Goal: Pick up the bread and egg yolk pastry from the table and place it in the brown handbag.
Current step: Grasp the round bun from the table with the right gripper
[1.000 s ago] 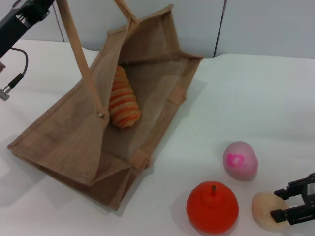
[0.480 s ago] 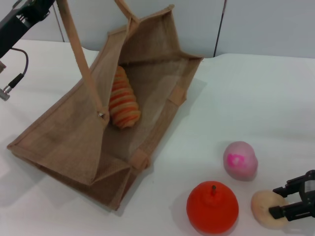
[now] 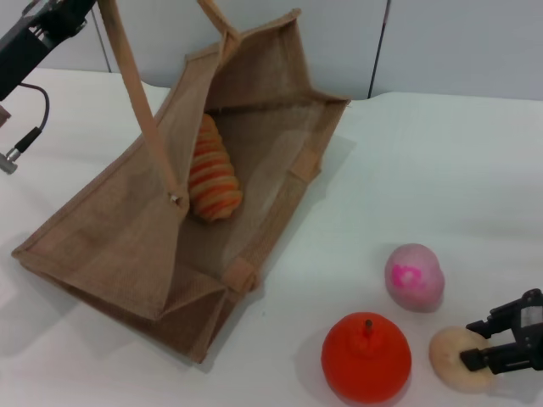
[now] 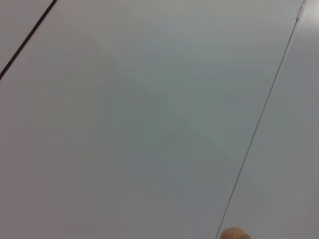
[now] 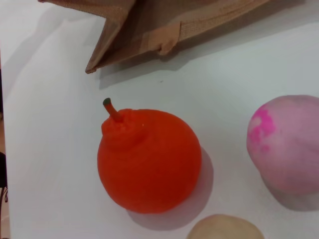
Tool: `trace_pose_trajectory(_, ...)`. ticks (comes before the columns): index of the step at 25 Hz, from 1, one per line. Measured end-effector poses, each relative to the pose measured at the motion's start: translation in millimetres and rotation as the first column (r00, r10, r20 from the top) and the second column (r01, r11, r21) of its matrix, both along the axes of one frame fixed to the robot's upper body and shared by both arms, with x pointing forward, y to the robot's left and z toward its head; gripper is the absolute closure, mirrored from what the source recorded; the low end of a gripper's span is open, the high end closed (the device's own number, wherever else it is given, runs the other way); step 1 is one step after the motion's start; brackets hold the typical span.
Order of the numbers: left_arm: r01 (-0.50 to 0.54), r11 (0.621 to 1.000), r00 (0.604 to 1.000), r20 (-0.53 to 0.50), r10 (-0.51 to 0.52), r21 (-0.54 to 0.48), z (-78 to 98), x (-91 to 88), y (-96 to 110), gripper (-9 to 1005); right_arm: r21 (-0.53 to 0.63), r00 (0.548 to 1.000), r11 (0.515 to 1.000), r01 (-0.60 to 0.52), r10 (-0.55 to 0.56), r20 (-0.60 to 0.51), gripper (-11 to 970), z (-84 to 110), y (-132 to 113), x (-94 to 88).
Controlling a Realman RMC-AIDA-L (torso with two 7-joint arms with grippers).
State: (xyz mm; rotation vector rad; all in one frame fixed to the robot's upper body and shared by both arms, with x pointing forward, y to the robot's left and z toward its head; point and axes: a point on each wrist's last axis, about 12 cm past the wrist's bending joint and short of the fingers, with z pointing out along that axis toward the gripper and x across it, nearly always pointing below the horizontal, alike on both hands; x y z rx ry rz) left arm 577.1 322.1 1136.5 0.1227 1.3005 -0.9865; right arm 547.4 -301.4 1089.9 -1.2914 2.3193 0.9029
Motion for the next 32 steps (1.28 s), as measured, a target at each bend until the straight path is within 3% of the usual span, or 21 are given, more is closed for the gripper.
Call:
trace_pose_trajectory(19,-0.003,1.0,1.0,-0.01,0.002,-0.009,-2.9,-0.7,-0.3,832,-0.022,0.999,0.999,-0.045,0.045,0.011,526,-0.6,3.6,1.0)
trace_pose_trajectory(27,0.007,1.0,1.0,-0.009,-0.007,-0.004,-2.4,0.1,-2.0,831,0.005,0.998,1.0,0.001,-0.001,0.066,532,9.1,-3.2,7.3)
trace_pose_trajectory(32,0.021,1.0,1.0,-0.006,-0.021,0.001,-0.7,2.4,-5.6,830,0.019,0.993,0.999,0.047,-0.049,0.105,586,17.4,-11.9,10.7)
